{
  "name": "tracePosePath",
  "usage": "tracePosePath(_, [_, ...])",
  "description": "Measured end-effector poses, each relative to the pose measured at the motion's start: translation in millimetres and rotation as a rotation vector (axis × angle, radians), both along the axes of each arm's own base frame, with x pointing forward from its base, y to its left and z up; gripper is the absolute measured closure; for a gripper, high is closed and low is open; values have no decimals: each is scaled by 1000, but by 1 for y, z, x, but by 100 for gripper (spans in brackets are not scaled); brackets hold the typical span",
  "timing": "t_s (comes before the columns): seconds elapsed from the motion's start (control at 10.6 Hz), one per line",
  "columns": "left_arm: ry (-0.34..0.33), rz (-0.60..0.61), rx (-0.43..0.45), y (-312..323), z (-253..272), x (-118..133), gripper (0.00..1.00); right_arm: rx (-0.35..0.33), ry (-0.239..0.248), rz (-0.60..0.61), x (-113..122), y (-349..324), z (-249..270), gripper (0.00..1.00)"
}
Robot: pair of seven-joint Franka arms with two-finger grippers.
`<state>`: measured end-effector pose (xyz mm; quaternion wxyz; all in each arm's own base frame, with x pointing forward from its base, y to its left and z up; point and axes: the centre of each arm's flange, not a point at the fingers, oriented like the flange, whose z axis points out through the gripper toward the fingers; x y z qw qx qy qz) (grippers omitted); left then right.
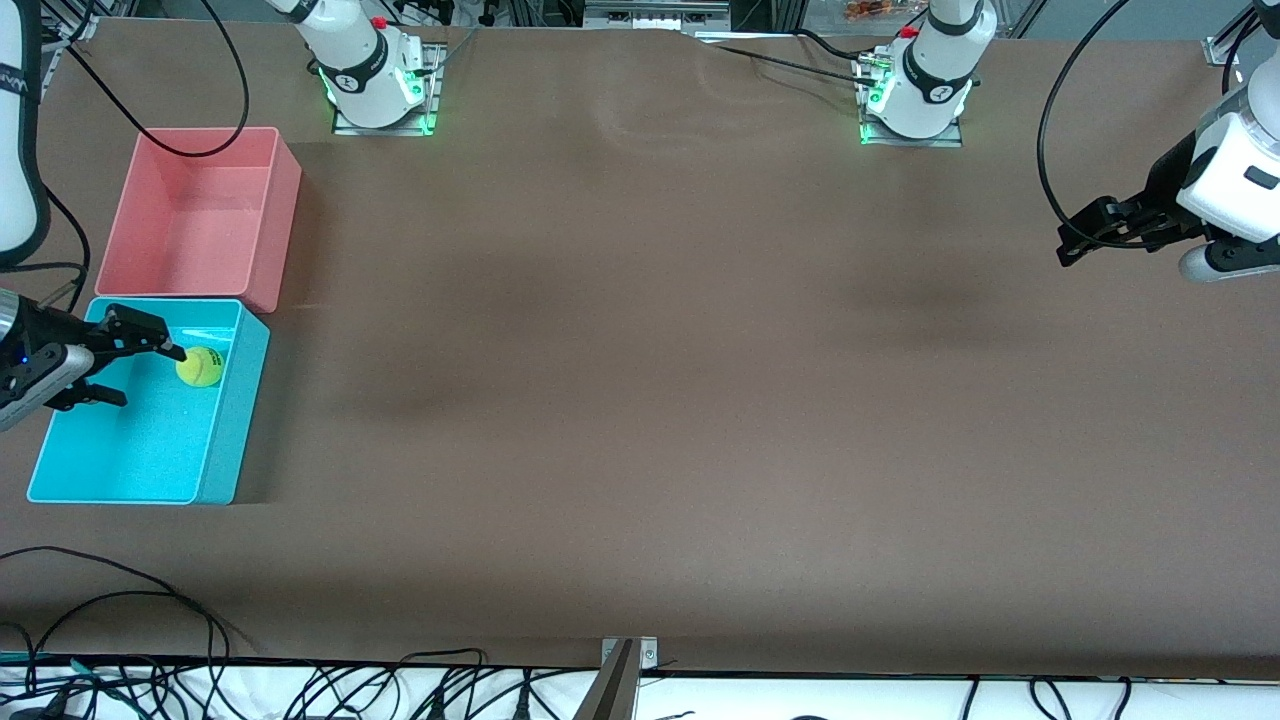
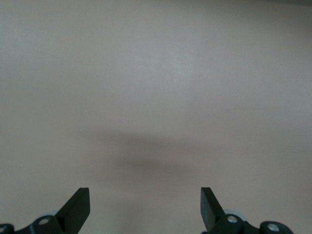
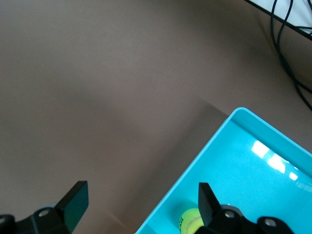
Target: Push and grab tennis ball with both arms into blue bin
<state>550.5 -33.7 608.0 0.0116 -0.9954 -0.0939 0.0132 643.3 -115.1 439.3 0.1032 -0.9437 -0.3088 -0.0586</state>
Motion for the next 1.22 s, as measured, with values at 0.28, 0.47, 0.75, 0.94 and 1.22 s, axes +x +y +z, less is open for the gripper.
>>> tracePosePath(0.28, [0,0,0,0,0,0,0,10,38,-95,-6,23,27,0])
tracePosePath(0.47, [1,0,0,0,0,0,0,-41,34,-154,-12,44,56,0])
tracePosePath(0.75, [0,-2,0,-1,0,0,0,-113,20,-336,-27,76,104,0])
tracePosePath(0.94, [0,2,0,1,0,0,0,-140,26,-451,-38,97,124,0])
tracePosePath(1.22, [0,0,0,0,0,0,0,-230,16,-540,-54,103,149,0])
